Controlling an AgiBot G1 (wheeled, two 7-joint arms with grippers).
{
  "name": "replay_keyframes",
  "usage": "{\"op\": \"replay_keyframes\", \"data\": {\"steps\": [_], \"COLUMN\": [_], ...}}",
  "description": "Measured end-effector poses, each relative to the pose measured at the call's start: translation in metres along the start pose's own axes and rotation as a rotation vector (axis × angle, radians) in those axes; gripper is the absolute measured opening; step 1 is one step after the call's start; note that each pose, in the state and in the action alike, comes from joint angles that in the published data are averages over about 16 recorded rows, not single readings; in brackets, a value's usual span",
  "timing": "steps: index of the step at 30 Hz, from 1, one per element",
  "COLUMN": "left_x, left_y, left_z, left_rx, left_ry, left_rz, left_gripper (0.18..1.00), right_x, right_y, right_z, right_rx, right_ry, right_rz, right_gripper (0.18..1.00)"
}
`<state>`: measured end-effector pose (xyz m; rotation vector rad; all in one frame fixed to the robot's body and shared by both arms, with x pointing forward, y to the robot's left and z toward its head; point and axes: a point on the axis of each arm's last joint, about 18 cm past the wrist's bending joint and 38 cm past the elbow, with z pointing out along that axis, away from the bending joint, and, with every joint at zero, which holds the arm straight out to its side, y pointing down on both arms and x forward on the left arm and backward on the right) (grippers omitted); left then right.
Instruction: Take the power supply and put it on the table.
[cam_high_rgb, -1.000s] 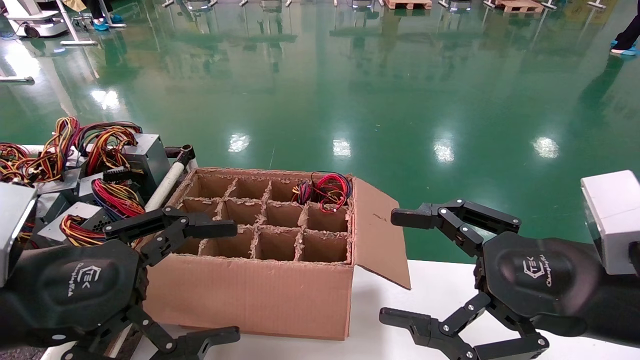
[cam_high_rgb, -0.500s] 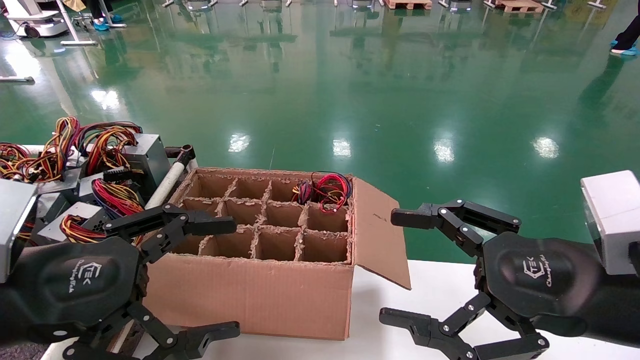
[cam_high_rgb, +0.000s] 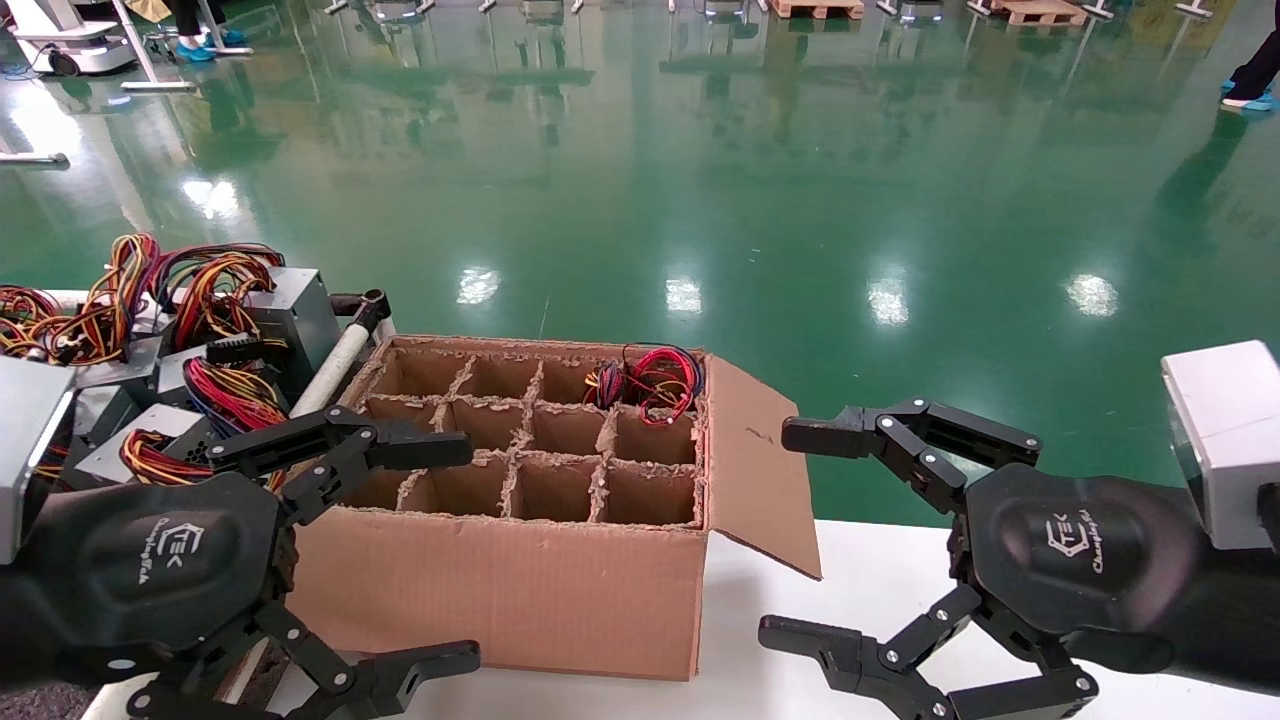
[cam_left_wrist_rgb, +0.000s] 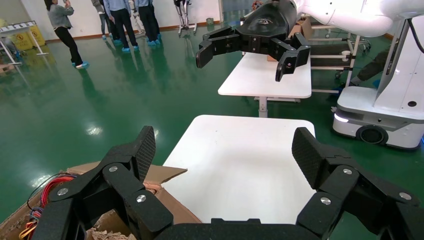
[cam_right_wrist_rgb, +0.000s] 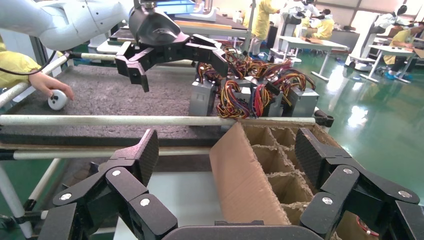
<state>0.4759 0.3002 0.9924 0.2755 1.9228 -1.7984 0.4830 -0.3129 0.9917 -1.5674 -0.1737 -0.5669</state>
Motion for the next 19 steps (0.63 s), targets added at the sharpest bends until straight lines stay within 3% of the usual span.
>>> {"op": "replay_keyframes", "data": {"steps": [19], "left_x": [-0.0004], "left_y": [-0.0001], "left_z": [-0.0001], "left_rx": [0.000], "left_ry": [-0.001], "left_rz": [0.000], "left_gripper": [1.001], "right_x": [0.0000], "right_y": [0.0000], "right_z": [0.0000], "right_rx": [0.000], "right_ry": [0.000], "right_rz": [0.000], "right_gripper": [1.000]}}
